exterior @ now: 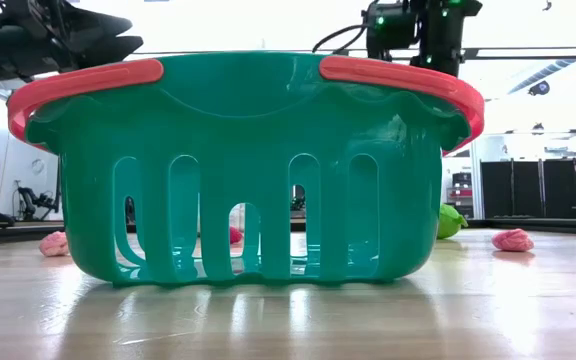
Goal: Pick and placing Produce into tupperware
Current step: Put the green guava into the blue bin
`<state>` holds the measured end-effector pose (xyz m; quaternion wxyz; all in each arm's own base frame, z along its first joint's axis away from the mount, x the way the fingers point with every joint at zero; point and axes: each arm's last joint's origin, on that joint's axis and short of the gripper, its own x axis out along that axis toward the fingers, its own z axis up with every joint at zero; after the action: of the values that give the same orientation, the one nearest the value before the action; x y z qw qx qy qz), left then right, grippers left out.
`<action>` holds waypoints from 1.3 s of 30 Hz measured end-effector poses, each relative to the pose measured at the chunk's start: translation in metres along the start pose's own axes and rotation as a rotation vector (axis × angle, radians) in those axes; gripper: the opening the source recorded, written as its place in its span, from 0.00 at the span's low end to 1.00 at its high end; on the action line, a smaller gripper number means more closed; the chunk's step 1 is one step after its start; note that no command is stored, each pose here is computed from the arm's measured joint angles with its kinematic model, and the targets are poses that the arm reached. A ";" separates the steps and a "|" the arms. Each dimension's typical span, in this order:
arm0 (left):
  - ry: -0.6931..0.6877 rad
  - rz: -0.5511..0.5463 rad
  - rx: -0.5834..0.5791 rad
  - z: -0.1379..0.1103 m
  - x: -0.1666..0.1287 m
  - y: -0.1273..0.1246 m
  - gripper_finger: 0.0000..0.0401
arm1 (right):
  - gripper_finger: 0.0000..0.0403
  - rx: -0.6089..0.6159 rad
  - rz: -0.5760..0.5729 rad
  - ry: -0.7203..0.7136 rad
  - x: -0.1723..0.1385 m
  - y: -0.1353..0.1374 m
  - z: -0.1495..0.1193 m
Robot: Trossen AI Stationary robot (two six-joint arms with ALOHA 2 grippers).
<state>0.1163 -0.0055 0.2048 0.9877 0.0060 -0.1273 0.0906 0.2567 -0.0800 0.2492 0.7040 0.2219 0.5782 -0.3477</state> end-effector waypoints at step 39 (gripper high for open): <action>0.012 -0.001 -0.001 -0.004 -0.001 0.000 0.43 | 0.92 0.069 0.118 -0.041 0.081 0.004 -0.031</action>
<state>0.1165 -0.0055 0.2008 0.9885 0.0051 -0.1213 0.0902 0.2468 -0.0744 0.1629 0.7270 0.2724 0.5372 -0.3296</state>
